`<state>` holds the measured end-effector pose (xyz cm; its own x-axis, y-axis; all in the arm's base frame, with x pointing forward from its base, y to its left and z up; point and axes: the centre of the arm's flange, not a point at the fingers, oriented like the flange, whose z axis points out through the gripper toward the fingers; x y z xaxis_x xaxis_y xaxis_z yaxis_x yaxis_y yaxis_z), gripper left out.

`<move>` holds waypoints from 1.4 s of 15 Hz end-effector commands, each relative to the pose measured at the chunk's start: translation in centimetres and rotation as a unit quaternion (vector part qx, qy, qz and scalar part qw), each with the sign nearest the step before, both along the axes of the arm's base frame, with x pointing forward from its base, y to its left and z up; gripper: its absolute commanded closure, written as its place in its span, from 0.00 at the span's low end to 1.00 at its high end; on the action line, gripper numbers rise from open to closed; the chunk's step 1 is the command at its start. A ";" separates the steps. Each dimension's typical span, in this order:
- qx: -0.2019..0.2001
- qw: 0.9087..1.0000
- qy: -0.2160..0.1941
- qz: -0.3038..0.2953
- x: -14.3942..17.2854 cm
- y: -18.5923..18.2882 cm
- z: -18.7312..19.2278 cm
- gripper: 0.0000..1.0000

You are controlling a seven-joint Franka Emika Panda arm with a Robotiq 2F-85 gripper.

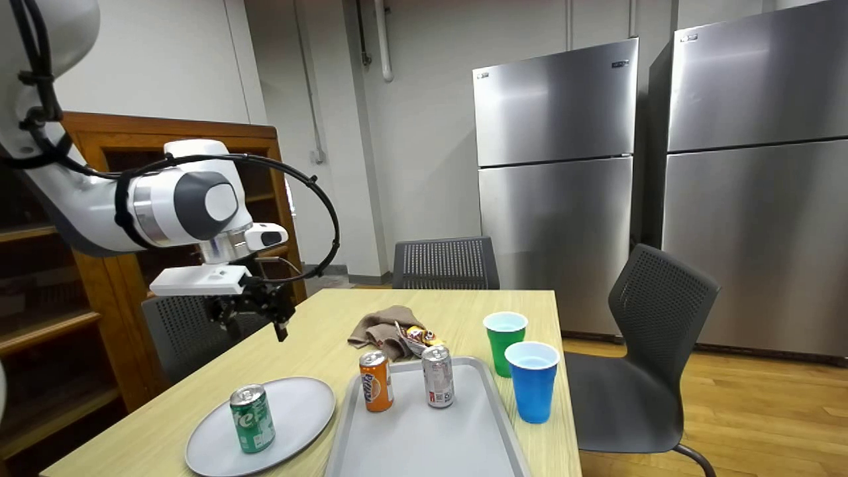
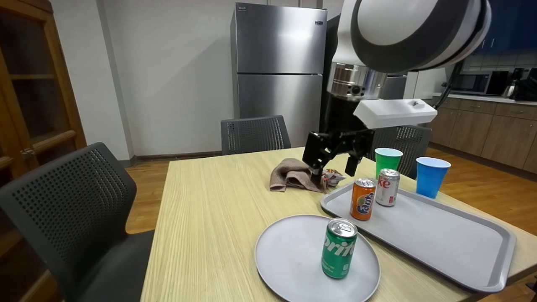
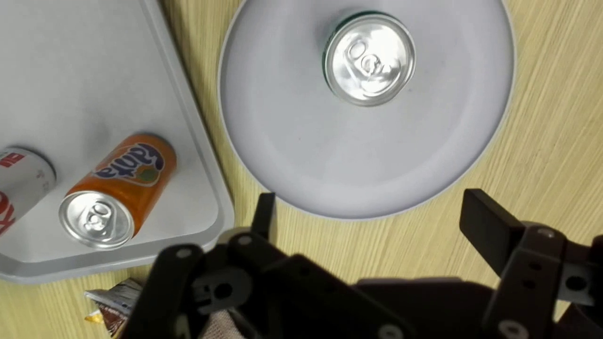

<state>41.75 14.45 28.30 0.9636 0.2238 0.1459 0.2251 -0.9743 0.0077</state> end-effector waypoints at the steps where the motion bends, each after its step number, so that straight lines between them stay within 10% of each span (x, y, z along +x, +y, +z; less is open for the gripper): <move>1: -0.013 0.999 0.026 0.024 -2.9 0.8 0.0 0.00; 21: -0.019 0.997 0.073 0.033 -4.8 1.9 -6.3 0.00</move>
